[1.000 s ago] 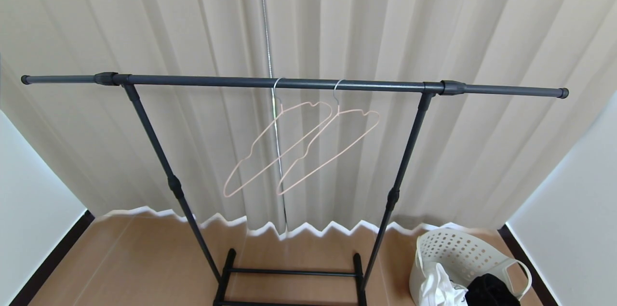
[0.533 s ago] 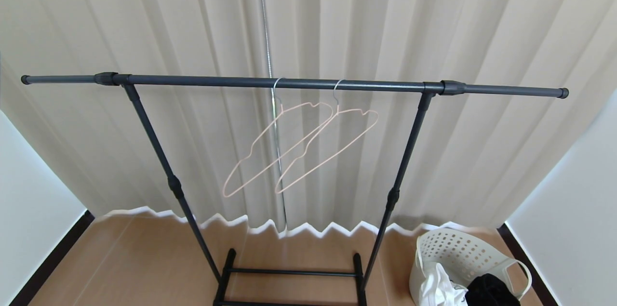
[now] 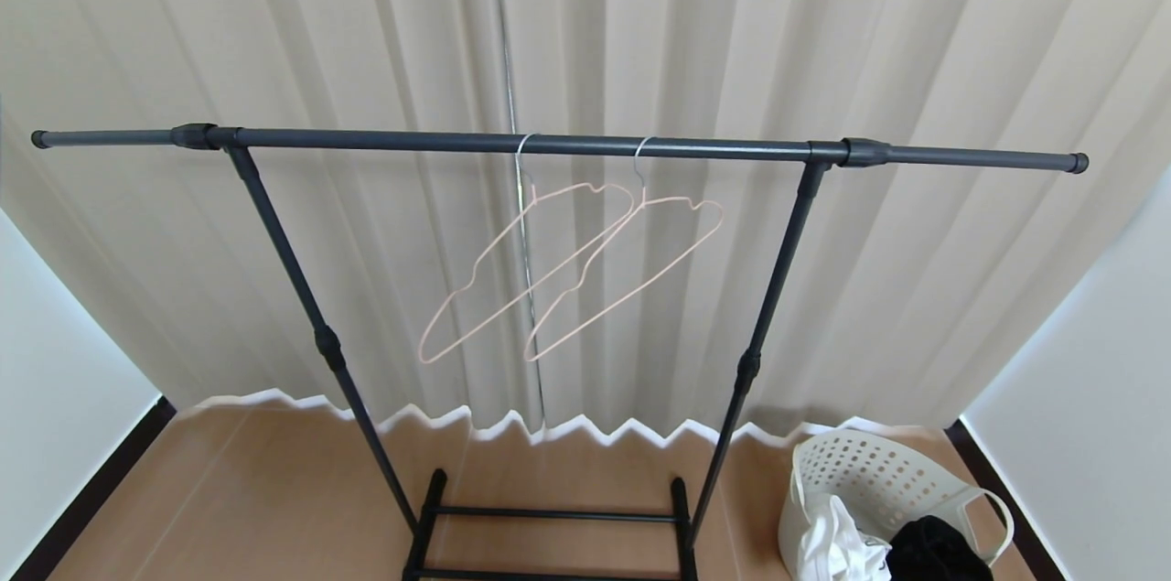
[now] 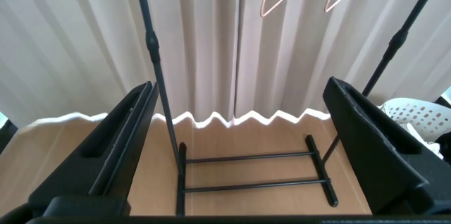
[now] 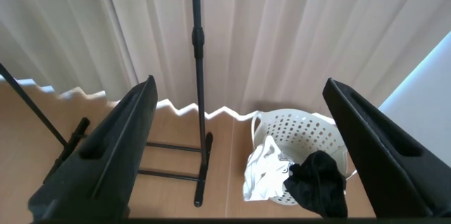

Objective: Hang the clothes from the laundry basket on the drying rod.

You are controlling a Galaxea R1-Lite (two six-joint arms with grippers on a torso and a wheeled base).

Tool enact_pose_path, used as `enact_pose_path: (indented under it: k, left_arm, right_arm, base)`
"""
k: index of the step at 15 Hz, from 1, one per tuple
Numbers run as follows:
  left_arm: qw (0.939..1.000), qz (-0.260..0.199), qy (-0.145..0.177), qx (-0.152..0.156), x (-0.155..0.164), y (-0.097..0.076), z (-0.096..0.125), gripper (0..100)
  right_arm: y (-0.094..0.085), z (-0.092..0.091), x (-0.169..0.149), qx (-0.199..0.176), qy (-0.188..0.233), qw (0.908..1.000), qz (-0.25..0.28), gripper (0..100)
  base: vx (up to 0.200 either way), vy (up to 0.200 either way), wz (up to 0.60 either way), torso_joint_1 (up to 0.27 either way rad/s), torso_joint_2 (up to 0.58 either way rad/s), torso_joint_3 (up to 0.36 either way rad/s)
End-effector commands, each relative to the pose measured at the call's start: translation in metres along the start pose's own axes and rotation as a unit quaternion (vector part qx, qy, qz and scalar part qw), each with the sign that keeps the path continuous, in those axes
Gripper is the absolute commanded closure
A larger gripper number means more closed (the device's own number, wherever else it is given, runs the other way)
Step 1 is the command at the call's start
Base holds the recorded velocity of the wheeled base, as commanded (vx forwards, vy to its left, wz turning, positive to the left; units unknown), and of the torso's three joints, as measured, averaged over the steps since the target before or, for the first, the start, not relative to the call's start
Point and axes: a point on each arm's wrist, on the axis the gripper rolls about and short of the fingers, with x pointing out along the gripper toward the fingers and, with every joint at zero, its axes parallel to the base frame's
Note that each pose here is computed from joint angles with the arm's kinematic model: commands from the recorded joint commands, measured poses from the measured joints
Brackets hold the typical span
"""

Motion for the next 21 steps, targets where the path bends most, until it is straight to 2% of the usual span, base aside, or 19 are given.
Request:
enact_pose_path:
  k: [1,14,21]
  left_arm:
    - [1.0000,0.000,0.000,0.000,0.0001,0.0000,-0.0002,0]
    - [1.0000,0.001,0.000,-0.004,0.0001,0.0000,-0.0002,0]
    - [1.0000,0.000,0.000,-0.004,0.0001,0.0000,0.0000,0]
  right_arm:
    - [0.0000,0.0001,0.0001,0.000,0.001,1.0000,0.000,0]
    - [0.0000,0.0001,0.0001,0.004,0.001,1.0000,0.000,0]
    - [0.0000,-0.0003,0.0002,0.005,0.001,1.0000,0.000,0]
  base:
    - [0.000,0.000,0.00,-0.149,0.34,0.173]
    - [0.000,0.000,0.00,-0.155,0.36,0.205]
    - [0.000,0.000,0.00,-0.207,0.52,0.318]
